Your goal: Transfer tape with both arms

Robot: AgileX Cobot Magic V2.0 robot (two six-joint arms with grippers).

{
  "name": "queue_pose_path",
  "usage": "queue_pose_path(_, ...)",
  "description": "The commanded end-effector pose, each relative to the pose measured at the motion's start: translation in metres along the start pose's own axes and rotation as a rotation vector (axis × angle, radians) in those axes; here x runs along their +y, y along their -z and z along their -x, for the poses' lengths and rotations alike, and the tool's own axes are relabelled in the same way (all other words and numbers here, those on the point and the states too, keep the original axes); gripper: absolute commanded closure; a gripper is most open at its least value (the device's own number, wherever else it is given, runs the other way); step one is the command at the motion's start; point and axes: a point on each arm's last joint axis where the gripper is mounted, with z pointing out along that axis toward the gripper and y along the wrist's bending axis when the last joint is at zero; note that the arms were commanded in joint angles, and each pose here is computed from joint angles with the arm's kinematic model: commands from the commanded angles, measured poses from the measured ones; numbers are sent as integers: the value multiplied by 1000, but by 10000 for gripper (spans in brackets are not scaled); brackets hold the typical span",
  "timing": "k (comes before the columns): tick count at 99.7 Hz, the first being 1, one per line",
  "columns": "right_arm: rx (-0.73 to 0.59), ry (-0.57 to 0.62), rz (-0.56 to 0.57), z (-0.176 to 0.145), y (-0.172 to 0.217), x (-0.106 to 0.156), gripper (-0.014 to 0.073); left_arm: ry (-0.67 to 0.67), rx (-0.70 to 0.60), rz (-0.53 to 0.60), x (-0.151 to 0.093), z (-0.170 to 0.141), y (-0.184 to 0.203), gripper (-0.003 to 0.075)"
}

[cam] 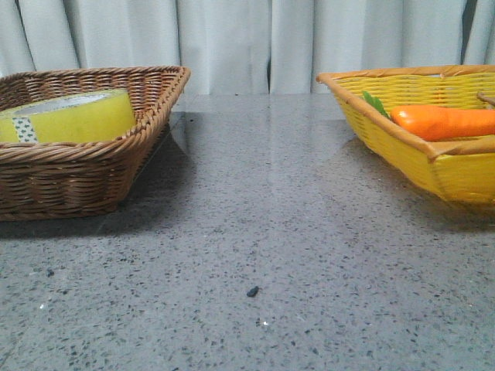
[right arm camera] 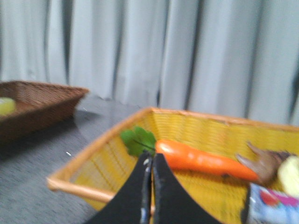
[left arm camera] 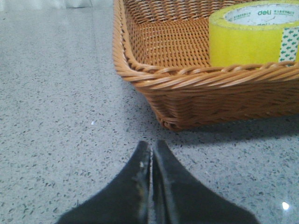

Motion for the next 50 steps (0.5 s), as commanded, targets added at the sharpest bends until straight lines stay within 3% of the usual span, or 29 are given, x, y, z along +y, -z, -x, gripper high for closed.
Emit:
queue_pose_path(1,40,18,-57,-8,2,-3,662,10,-77,-2,0,3,1,741)
queue_pose_path(23,230,2,-154,-26,7,-8,662,10,-77,-2,0,3,1,741)
queue_pose_path(50,343,-18,-212,-37,16,-9,662,10,-77,-2,0,3,1,741)
